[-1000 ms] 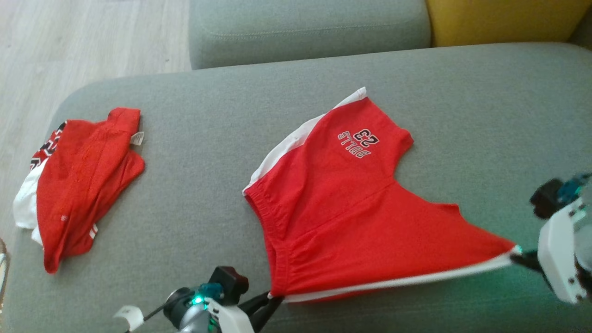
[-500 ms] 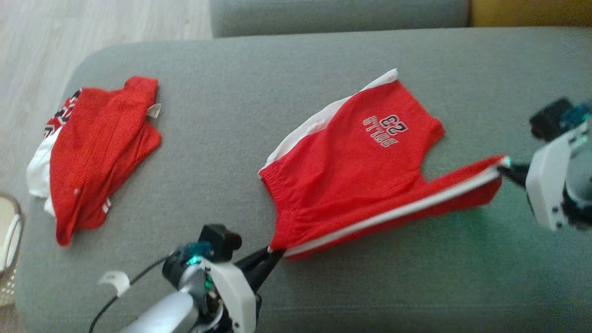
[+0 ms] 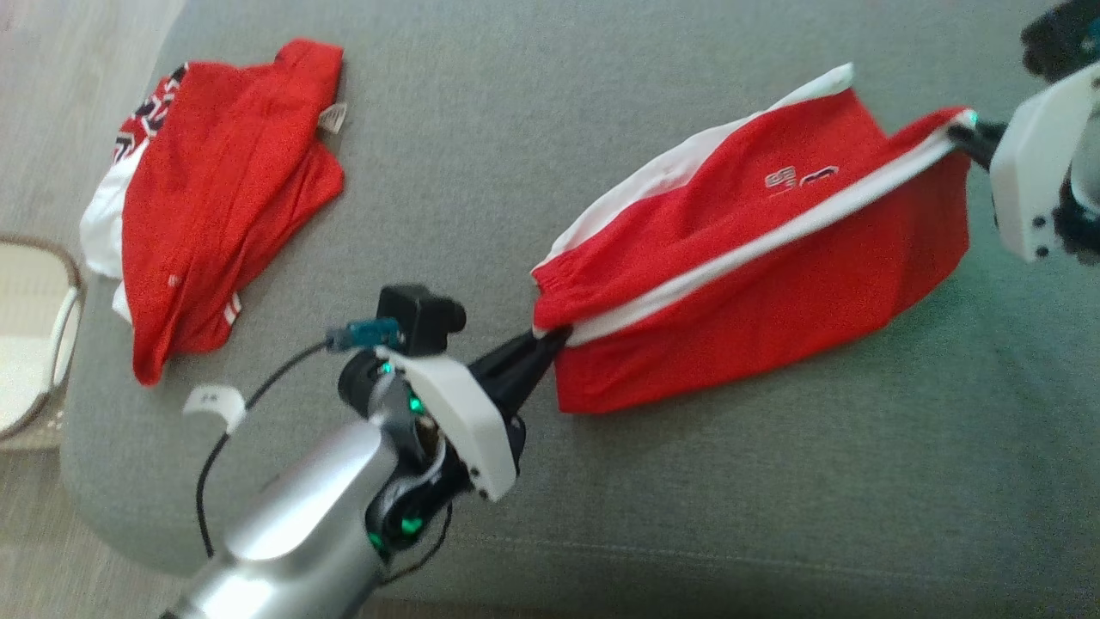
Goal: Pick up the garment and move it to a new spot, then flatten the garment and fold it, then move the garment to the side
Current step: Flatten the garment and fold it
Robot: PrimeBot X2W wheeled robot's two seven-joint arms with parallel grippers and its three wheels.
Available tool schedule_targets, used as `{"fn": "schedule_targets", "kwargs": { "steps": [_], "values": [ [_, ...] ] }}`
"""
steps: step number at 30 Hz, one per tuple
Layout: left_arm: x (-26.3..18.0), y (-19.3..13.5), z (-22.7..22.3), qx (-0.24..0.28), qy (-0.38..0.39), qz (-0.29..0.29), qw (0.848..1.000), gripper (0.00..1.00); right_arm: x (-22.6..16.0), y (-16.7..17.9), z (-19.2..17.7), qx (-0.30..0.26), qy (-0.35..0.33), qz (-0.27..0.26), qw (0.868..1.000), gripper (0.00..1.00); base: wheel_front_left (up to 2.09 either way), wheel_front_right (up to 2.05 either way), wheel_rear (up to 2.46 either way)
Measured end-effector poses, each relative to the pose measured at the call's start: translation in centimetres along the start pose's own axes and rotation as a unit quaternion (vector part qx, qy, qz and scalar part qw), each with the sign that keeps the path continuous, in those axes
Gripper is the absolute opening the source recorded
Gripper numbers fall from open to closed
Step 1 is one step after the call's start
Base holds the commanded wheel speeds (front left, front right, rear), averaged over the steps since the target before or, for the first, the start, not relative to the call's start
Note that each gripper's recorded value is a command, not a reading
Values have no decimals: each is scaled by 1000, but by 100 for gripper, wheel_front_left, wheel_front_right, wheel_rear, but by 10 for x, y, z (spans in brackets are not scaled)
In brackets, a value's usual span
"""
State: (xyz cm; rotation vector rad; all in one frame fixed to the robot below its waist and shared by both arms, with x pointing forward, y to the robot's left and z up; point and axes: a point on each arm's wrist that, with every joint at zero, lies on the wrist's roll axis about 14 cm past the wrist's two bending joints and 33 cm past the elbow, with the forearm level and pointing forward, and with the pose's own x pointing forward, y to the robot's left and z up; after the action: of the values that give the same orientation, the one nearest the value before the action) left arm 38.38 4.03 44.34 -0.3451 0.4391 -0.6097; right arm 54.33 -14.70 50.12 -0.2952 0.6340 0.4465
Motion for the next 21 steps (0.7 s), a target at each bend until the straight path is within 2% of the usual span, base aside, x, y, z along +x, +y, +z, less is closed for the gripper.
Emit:
{"fn": "schedule_targets", "kwargs": {
  "steps": [11,21],
  "values": [
    [22,35,6,-5,-1,31,1000,0,68,5,5,13,-2,17,1000,0,0,0,0],
    [34,56,5,-14,-10,53,998,0,99,13,1,11,-12,28,999,0,0,0,0]
  ]
}}
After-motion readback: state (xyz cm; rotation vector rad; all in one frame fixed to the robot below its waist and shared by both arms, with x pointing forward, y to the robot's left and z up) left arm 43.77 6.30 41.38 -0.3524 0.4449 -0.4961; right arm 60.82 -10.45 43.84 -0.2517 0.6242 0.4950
